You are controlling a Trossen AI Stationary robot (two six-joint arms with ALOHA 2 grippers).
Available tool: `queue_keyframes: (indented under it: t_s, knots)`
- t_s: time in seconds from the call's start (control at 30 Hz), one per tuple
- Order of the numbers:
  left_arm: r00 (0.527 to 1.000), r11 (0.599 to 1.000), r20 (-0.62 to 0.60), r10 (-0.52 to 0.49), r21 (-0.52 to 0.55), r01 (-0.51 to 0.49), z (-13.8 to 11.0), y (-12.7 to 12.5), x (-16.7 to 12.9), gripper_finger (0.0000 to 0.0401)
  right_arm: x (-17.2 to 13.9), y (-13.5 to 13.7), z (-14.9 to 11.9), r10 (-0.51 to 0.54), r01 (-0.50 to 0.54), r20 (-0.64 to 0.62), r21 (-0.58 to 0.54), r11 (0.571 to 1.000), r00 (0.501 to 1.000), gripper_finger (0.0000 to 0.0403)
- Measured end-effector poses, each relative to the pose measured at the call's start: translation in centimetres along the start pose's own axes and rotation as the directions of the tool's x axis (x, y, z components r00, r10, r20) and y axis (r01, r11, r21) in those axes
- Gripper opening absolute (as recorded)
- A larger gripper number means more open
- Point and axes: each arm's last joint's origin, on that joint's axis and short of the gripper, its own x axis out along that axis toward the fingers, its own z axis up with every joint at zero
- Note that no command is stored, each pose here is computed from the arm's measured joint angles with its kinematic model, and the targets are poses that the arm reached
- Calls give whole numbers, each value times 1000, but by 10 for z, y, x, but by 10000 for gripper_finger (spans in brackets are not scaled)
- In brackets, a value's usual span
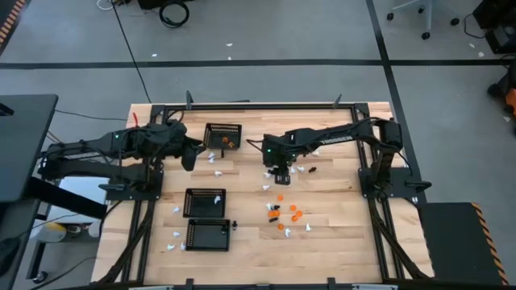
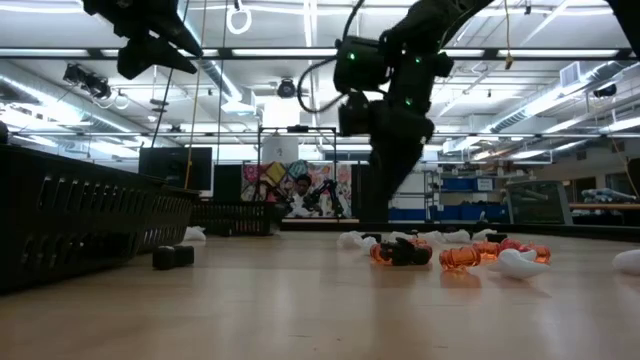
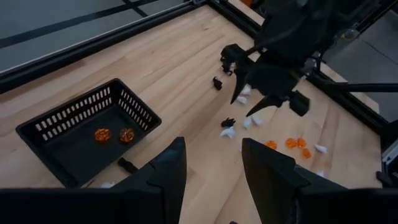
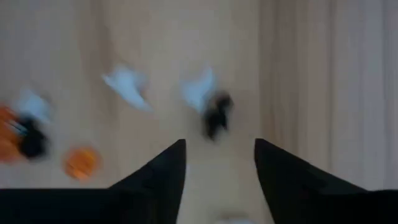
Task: Sort Halloween decoration
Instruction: Put the white toy into the middle black bin
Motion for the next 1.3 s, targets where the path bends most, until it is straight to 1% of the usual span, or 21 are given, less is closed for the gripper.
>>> queue_keyframes:
  t_s: [0.07, 0.13, 0.2, 0.27, 0.33, 0.4, 0.57, 0.73, 0.87, 1.13, 1.3]
  knots:
    - [1000, 1000, -4, 3, -6, -3, 0, 0, 1, 162, 0, -2, -4, -2, 3, -35, 7, 1000, 999, 222]
    - [1000, 1000, -5, 6, -6, -6, 0, 0, 2, 162, -2, -1, -5, 17, -16, -46, 9, 1000, 999, 239]
    - [1000, 1000, 1, 15, -5, -15, 0, 0, 2, 162, -1, 4, -5, 16, -17, -49, -11, 1000, 999, 250]
    - [1000, 1000, 7, 29, -5, -29, 0, 0, 2, 162, 0, 11, -3, 6, -8, -40, -56, 998, 999, 255]
    - [999, 999, 10, 33, -5, -33, 0, 0, 2, 162, 3, 17, -2, 1, -2, -14, -94, 996, 1000, 256]
    - [999, 999, 9, 33, -4, -33, 0, 0, 2, 162, 7, 21, -4, 0, -1, -10, -106, 994, 1000, 253]
    - [999, 999, 8, 34, -4, -34, 0, 0, 2, 162, 24, 24, -19, 1, -2, -15, -81, 997, 1000, 242]
    - [999, 999, 8, 34, -4, -34, 0, 0, 2, 162, 36, 24, -29, 1, -1, 6, -54, 999, 1000, 232]
    - [999, 999, 8, 34, -4, -34, 0, 0, 2, 162, 39, 25, -33, -5, 6, 16, -56, 998, 1000, 214]
    - [999, 999, 8, 34, -3, -34, 0, 0, 2, 162, 42, 34, -34, -7, 10, 35, -94, 996, 999, 143]
    - [999, 999, 7, 34, -3, -34, 0, 0, 2, 162, 42, 39, -34, -7, 10, 35, -97, 995, 999, 110]
